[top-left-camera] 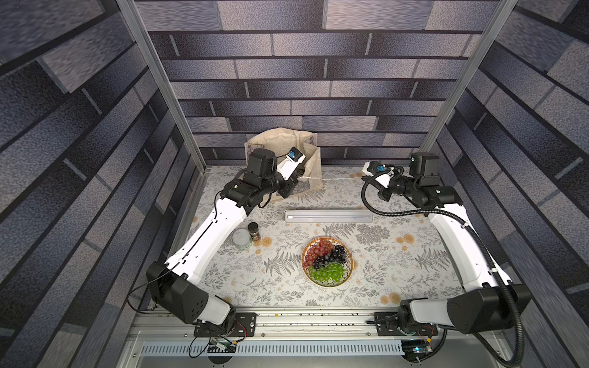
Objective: Wrap the plate with plastic wrap
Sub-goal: Pull the plastic wrap from the plastic wrap cutting box.
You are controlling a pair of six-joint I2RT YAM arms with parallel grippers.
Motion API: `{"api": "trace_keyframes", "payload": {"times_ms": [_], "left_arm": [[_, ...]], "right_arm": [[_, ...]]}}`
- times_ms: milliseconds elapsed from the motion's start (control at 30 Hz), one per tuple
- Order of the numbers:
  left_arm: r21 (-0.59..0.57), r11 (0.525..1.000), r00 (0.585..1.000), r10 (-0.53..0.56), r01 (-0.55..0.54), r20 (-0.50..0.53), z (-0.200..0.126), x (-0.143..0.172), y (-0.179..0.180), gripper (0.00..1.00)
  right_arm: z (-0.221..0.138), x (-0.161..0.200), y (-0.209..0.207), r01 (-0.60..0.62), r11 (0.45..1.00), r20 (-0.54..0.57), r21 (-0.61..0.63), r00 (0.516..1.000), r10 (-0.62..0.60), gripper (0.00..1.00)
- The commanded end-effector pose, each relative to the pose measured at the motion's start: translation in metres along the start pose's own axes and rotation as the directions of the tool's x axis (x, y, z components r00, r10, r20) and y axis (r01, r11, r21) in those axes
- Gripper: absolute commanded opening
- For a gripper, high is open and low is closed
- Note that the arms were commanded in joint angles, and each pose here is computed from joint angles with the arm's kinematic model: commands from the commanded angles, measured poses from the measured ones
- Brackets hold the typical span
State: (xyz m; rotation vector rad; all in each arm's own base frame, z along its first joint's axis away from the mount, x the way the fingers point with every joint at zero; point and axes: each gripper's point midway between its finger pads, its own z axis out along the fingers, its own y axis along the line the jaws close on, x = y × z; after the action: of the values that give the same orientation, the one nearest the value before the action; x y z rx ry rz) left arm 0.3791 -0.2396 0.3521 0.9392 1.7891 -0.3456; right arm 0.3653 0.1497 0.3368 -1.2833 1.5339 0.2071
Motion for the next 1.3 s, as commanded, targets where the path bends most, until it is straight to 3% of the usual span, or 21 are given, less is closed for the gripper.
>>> {"api": "trace_keyframes", "payload": {"times_ms": [0, 1267], "left_arm": [[-0.048, 0.999, 0.997, 0.028, -0.024, 0.075, -0.020, -0.021, 0.004, 0.00], [-0.074, 0.997, 1.000, 0.000, 0.002, 0.025, -0.016, 0.005, 0.008, 0.00]], "right_arm": [[-0.008, -0.019, -0.007, 0.036, 0.998, 0.052, 0.043, 0.998, -0.038, 0.00], [0.029, 0.003, 0.002, -0.007, 1.000, 0.006, -0.027, 1.000, 0.008, 0.00]]}}
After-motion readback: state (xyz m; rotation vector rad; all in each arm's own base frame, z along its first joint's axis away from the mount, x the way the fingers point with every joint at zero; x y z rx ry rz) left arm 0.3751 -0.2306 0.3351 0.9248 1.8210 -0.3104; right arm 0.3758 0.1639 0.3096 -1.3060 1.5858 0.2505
